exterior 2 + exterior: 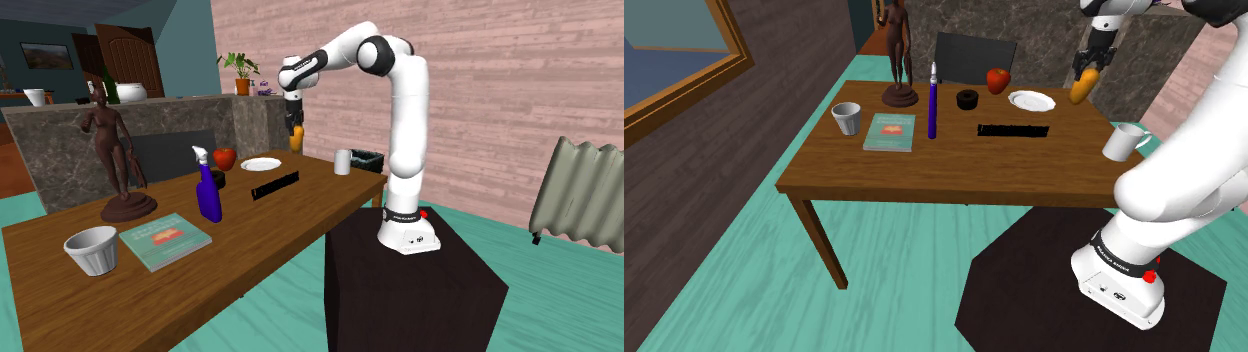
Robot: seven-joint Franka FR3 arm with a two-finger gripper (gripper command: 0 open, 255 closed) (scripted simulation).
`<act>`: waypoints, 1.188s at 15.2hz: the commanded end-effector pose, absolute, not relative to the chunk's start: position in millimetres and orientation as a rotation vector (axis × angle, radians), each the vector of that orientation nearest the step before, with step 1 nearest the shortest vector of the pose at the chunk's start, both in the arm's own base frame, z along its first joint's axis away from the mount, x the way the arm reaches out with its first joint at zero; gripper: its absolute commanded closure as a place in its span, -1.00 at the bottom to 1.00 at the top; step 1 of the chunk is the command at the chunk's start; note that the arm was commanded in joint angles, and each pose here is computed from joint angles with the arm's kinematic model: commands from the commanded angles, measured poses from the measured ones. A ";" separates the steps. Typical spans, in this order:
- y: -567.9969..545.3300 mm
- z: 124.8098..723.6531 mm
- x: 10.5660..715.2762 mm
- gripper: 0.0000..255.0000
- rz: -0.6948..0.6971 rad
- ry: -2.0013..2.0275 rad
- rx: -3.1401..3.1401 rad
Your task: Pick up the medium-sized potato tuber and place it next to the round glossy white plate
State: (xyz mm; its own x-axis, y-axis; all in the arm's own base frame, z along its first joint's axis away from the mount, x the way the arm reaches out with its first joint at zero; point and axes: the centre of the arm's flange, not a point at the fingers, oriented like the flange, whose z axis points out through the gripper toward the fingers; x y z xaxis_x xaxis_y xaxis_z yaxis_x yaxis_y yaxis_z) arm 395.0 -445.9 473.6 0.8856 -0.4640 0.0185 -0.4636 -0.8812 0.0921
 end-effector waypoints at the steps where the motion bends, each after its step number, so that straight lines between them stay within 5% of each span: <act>1: -470.5 476.4 394.0 1.00 -0.006 -0.726 2.960; 18: -482.9 392.0 392.8 1.00 -0.006 -0.726 2.960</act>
